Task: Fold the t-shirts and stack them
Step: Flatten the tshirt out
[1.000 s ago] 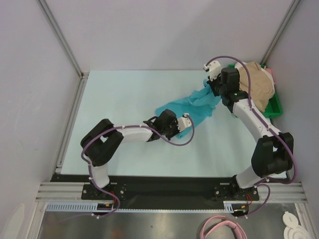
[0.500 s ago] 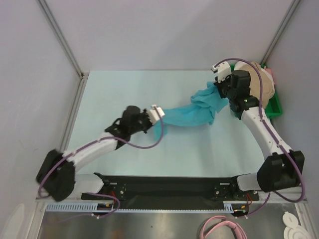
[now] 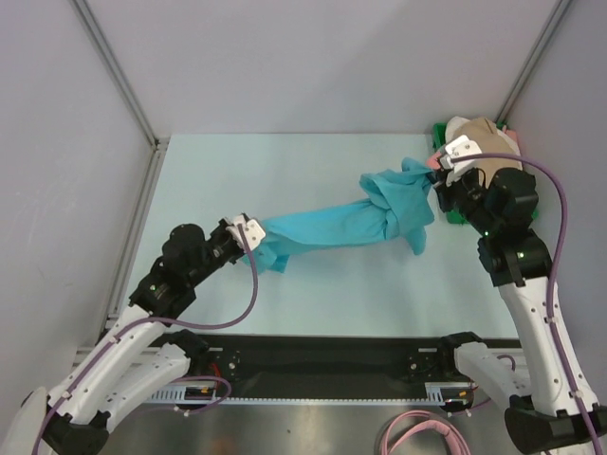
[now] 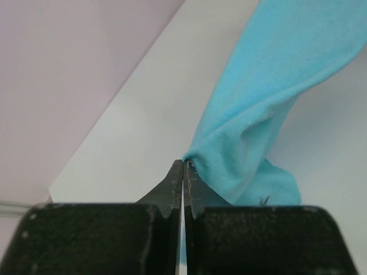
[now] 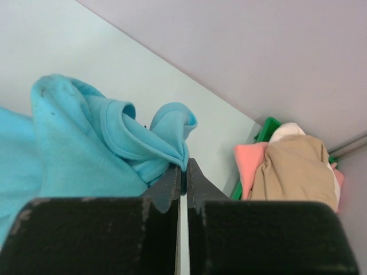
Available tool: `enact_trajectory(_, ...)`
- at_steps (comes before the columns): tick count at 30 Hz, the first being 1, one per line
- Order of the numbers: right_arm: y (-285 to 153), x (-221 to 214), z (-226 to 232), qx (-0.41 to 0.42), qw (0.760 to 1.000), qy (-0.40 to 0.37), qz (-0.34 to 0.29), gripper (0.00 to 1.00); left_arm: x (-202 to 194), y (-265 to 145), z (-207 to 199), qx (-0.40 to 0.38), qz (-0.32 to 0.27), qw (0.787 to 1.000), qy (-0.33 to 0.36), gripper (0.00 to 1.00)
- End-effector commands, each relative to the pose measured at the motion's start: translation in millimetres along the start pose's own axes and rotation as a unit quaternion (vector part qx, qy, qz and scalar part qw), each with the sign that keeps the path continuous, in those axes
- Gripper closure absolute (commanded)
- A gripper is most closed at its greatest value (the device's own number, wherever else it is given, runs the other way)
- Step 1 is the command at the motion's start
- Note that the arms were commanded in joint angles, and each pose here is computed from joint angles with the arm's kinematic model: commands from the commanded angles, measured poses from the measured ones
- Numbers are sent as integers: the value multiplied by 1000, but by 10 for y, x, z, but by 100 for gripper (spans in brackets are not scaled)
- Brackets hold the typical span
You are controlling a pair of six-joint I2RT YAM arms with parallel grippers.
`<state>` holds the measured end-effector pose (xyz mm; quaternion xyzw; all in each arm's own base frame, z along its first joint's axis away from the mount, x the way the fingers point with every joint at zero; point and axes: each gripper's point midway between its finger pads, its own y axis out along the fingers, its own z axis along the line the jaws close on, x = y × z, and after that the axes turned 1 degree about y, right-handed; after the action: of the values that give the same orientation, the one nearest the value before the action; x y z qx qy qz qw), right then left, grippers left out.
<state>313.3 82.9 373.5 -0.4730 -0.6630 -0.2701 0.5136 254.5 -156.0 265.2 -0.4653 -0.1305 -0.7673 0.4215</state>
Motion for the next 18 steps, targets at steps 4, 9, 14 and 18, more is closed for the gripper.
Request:
enact_trajectory(4,-23,-263,265,48,998,26,21,100,-218,6,91,16,52,998,28,100)
enact_trajectory(9,557,-1145,263,47,991,49,116,100,-890,516,202,54,114,992,26,100)
enact_trajectory(14,986,-1615,73,18,984,90,152,100,-1415,1070,594,75,160,984,-15,99)
enact_trajectory(18,1163,-1779,147,36,977,101,183,100,-1438,1247,928,149,162,975,-19,39)
